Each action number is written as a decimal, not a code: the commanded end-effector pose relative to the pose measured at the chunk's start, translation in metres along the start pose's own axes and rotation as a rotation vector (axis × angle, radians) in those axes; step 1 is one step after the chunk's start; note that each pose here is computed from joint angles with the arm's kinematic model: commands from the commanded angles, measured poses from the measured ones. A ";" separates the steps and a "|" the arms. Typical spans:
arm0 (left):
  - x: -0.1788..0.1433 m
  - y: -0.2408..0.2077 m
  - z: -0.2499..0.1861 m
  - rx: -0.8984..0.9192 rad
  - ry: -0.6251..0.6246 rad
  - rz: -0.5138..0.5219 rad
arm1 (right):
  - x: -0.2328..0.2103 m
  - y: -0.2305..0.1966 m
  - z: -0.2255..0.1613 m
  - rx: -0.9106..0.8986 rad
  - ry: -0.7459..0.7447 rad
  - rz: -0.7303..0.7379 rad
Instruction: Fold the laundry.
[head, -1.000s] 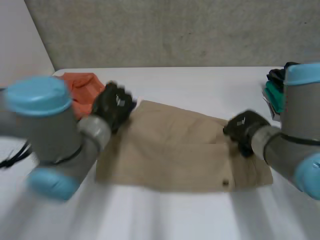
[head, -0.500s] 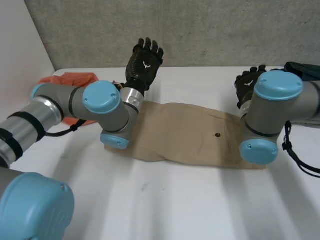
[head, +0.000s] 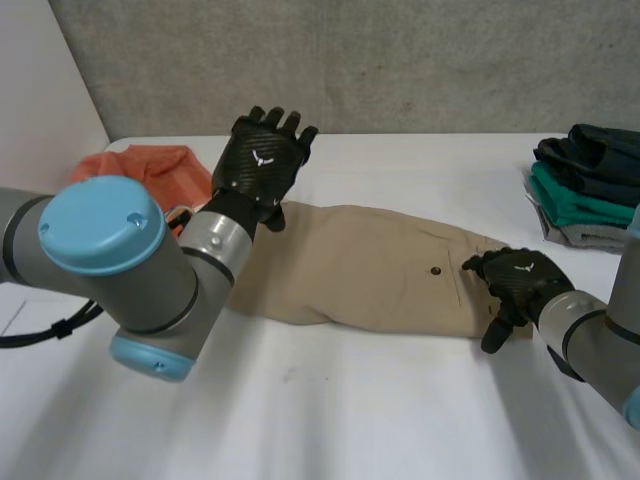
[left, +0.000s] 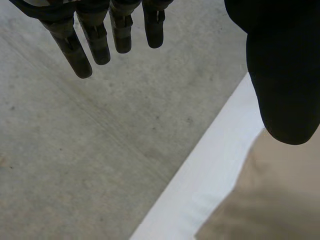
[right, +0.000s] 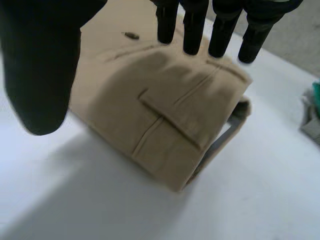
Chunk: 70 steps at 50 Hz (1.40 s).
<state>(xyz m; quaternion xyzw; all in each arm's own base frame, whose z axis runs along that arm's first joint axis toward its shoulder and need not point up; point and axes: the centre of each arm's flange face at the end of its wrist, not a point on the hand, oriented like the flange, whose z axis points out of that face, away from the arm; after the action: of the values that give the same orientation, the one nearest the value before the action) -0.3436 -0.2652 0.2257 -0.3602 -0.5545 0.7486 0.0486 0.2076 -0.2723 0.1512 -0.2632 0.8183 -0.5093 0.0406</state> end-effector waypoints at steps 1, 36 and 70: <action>0.003 0.003 -0.003 -0.011 0.007 -0.002 | 0.012 0.013 0.023 0.007 0.056 -0.016; -0.019 -0.026 -0.021 0.037 -0.042 0.000 | -0.155 -0.018 -0.039 0.616 -0.283 -1.032; 0.102 -0.005 -0.015 -0.389 0.080 -0.227 | -0.016 -0.071 0.016 0.208 -0.228 -0.041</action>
<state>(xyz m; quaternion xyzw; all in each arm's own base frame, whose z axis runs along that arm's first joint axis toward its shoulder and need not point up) -0.4189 -0.2136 0.2129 -0.3352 -0.6764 0.6413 0.1376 0.2425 -0.2929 0.2281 -0.2987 0.7307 -0.6065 0.0952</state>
